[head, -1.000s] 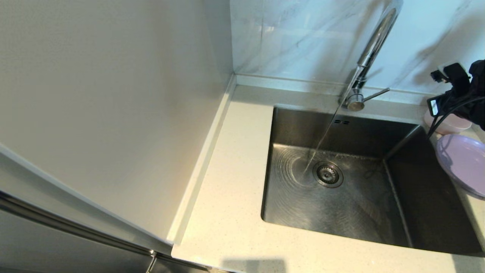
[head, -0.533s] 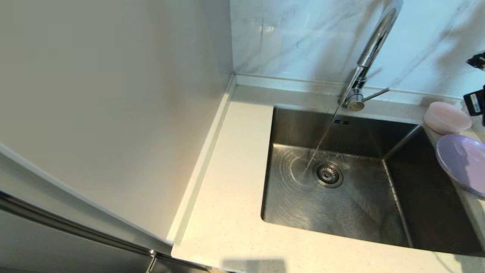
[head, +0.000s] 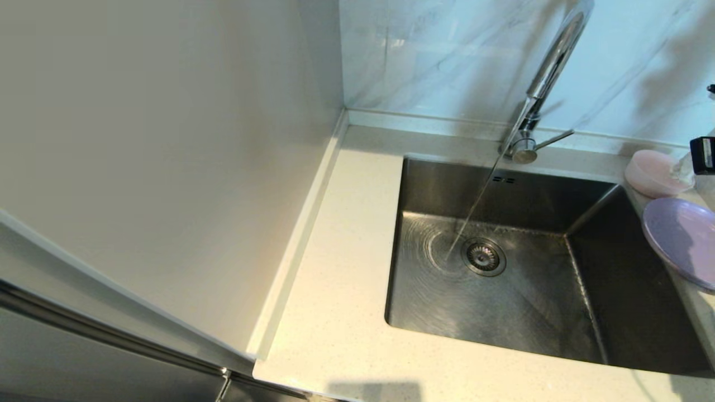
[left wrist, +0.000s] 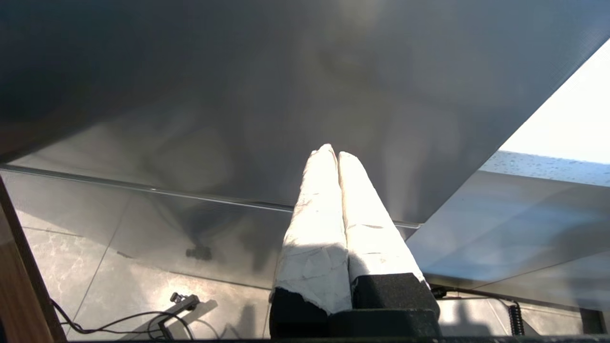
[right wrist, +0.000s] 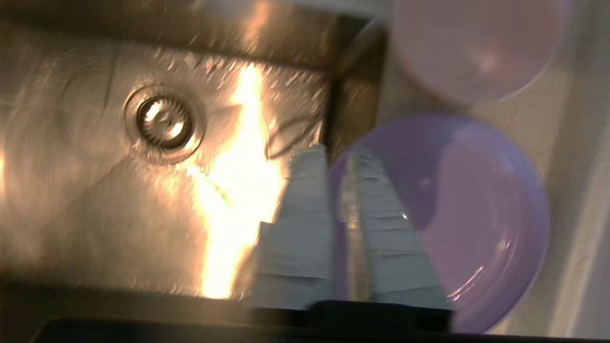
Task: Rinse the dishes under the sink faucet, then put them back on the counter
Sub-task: Pick up the bowl
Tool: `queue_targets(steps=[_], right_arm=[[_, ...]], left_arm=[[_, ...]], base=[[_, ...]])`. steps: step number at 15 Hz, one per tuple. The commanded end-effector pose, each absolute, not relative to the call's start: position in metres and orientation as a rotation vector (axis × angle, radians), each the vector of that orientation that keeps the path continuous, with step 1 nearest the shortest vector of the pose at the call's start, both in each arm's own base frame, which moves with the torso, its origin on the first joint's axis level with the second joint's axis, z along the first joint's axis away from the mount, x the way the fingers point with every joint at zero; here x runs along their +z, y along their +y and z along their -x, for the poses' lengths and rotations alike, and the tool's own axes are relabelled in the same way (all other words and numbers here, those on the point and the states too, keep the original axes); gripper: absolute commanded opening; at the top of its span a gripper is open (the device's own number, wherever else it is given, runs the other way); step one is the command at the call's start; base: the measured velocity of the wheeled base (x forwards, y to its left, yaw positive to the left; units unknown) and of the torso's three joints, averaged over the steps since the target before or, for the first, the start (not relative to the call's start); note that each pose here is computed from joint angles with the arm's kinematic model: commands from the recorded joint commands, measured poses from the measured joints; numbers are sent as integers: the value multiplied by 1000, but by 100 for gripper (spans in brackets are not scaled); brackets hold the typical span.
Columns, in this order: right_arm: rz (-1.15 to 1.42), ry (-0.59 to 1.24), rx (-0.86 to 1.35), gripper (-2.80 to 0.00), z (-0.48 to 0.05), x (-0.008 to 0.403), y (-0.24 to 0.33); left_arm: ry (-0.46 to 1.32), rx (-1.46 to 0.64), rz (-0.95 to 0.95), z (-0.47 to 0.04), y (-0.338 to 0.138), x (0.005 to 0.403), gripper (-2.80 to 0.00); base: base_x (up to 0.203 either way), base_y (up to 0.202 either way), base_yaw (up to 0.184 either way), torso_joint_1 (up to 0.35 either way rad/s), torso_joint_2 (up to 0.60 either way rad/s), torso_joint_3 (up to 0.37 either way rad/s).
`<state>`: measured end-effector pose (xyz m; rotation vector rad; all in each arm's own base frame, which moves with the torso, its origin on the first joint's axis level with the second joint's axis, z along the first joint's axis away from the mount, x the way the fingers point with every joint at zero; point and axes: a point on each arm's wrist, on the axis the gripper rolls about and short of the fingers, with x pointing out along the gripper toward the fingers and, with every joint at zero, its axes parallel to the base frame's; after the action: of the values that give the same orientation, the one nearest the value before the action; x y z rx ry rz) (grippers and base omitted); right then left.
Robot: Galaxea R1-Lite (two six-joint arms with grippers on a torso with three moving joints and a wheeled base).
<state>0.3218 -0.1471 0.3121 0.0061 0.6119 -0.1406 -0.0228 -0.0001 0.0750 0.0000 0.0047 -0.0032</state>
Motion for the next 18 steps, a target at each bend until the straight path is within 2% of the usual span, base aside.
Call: queue_targets(steps=[1, 4, 13, 16, 18], right_arm=[[42, 529, -231, 0, -348, 306, -148], [179, 522, -229, 0, -367, 294, -155], [203, 594, -250, 0, -372, 281, -157], [412, 620, -245, 0, -375, 279, -159], [425, 628, -231, 0, -383, 273, -156]], left_arm=[[5, -3, 0, 23, 0, 75, -280], [5, -3, 0, 23, 0, 75, -280], [5, -3, 0, 23, 0, 75, -280], [5, -3, 0, 23, 0, 75, -280], [5, -3, 0, 23, 0, 75, -280]], base=[[0, 0, 0, 0, 0, 0], [0, 0, 0, 0, 0, 0], [0, 0, 0, 0, 0, 0], [0, 0, 0, 0, 0, 0], [0, 0, 0, 0, 0, 0]])
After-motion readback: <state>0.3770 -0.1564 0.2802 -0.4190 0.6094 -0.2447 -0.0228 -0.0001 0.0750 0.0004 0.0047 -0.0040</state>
